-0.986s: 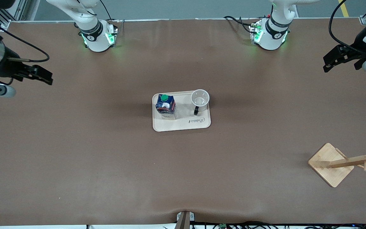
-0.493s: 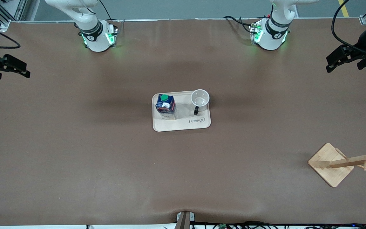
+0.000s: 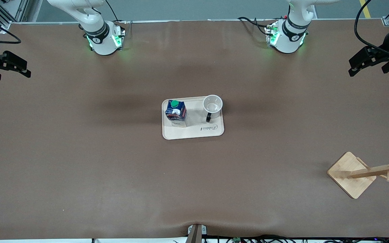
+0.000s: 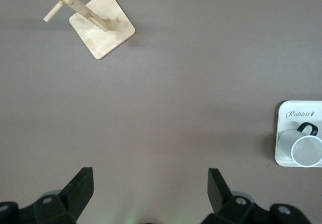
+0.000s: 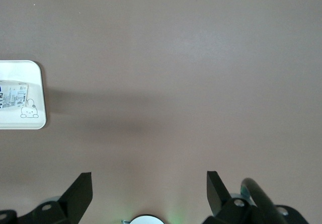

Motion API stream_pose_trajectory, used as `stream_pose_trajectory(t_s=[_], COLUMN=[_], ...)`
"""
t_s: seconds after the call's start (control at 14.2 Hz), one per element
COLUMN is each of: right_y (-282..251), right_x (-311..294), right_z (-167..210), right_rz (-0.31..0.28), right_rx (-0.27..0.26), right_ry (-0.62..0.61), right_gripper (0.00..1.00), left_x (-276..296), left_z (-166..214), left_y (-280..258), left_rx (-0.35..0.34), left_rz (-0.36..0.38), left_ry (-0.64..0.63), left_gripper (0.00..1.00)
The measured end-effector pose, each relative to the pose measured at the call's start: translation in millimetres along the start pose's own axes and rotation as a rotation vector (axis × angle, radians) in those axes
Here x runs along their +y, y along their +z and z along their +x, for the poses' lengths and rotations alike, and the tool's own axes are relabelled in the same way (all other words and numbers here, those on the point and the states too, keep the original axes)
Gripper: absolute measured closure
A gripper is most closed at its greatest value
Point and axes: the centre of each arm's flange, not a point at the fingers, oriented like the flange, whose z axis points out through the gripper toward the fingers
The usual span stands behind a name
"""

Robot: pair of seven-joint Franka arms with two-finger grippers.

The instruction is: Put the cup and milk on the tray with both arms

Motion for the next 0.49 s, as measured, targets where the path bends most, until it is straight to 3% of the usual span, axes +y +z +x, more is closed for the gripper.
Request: stream_pose_trajectory(t_s=[0.49], right_y=[-1.3], right_x=[-10.6], right_z=[2.2], right_rz=[-0.002], right_rx=[0.007], right_ry=[-0.022], right_gripper=[0.0], left_x=[-1.2], left_z=[0.1], left_y=[0.1], left_rx=[-0.001], left_rz=[0.0], left_ry=[-0.002], left_gripper=[0.0])
